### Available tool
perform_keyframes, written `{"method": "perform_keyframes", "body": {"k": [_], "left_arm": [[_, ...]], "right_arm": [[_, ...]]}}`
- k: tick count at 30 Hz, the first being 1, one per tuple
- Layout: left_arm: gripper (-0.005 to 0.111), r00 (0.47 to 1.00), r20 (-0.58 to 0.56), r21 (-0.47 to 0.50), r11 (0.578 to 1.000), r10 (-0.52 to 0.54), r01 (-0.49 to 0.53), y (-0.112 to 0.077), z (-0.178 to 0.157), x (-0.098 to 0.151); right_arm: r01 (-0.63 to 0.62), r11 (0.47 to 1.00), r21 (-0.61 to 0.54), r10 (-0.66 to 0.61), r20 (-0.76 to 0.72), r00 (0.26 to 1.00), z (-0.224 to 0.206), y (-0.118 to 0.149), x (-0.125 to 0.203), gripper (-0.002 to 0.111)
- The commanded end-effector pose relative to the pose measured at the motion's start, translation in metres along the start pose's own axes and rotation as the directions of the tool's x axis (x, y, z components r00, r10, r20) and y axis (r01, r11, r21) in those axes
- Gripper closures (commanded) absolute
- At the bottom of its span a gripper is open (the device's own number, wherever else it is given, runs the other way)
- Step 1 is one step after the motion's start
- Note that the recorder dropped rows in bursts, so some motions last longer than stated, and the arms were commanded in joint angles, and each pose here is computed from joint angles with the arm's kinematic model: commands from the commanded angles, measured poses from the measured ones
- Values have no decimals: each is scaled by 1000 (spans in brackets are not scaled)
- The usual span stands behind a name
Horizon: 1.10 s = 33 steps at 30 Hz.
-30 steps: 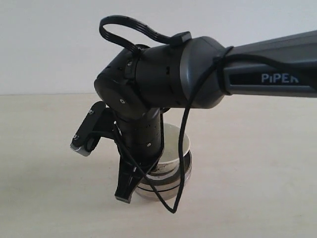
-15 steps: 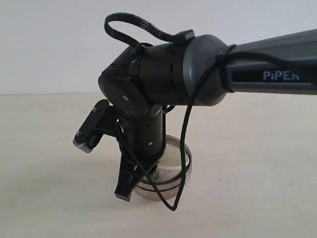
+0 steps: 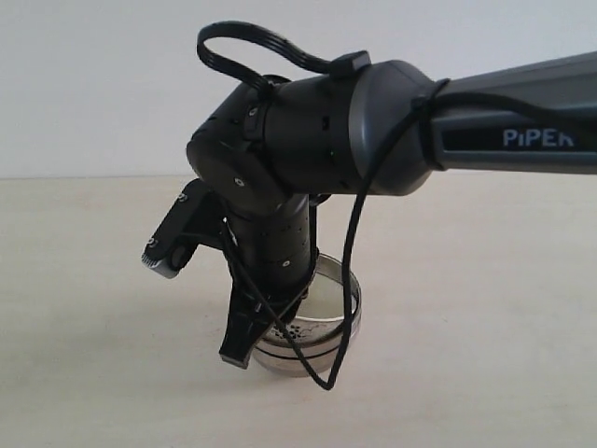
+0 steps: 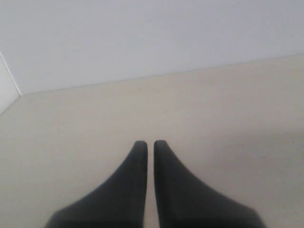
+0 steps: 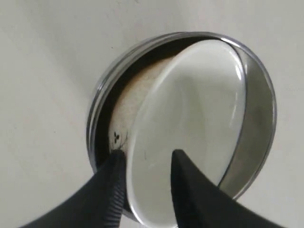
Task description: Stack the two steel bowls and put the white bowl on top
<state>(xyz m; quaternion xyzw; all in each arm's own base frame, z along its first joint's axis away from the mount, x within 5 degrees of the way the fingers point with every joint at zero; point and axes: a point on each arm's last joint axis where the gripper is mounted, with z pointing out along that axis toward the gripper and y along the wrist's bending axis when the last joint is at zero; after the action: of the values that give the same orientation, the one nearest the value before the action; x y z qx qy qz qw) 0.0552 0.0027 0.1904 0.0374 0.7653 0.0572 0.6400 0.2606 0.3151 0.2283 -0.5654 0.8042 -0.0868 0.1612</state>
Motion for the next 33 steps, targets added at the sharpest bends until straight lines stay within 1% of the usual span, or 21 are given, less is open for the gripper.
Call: {"method": "perform_keyframes", "body": {"k": [1,6,7,14,15,16,17,21,24,28,33], "left_arm": [[103,1000,8,-1,1000,-19,19,0,0,0],[103,1000,8,-1,1000,-19,19,0,0,0],[103,1000,8,-1,1000,-19,19,0,0,0],[103,1000,8,-1,1000,-19,19,0,0,0],[103,1000,8,-1,1000,-19,19,0,0,0],[103,1000,8,-1,1000,-19,19,0,0,0],[103,1000,8,-1,1000,-19,19,0,0,0],[103,1000,8,-1,1000,-19,19,0,0,0],[103,1000,8,-1,1000,-19,19,0,0,0],[103,1000,8,-1,1000,-19,19,0,0,0],[103,1000,8,-1,1000,-19,19,0,0,0]], "right_arm": [[-17,1000,21,16,31,999,-15,-6,2,78],[-30,1000,2,30,50,998,-19,-5,2,58],[-31,1000,-1,31,47,998,-19,-5,2,56],[-52,999,-10,53,48,997,-19,-4,2,57],[-56,998,-20,57,54,997,-19,-3,1,60],[-63,997,-34,65,64,996,-19,-2,0,64],[-66,997,-43,69,78,995,-19,-1,-1,72],[-68,997,-42,73,110,991,-19,-1,-4,109],[-72,997,-21,74,107,991,-19,-3,-4,108],[-89,996,-29,92,109,990,-17,-2,-5,108],[-96,994,-50,100,77,992,-2,3,-7,108]]}}
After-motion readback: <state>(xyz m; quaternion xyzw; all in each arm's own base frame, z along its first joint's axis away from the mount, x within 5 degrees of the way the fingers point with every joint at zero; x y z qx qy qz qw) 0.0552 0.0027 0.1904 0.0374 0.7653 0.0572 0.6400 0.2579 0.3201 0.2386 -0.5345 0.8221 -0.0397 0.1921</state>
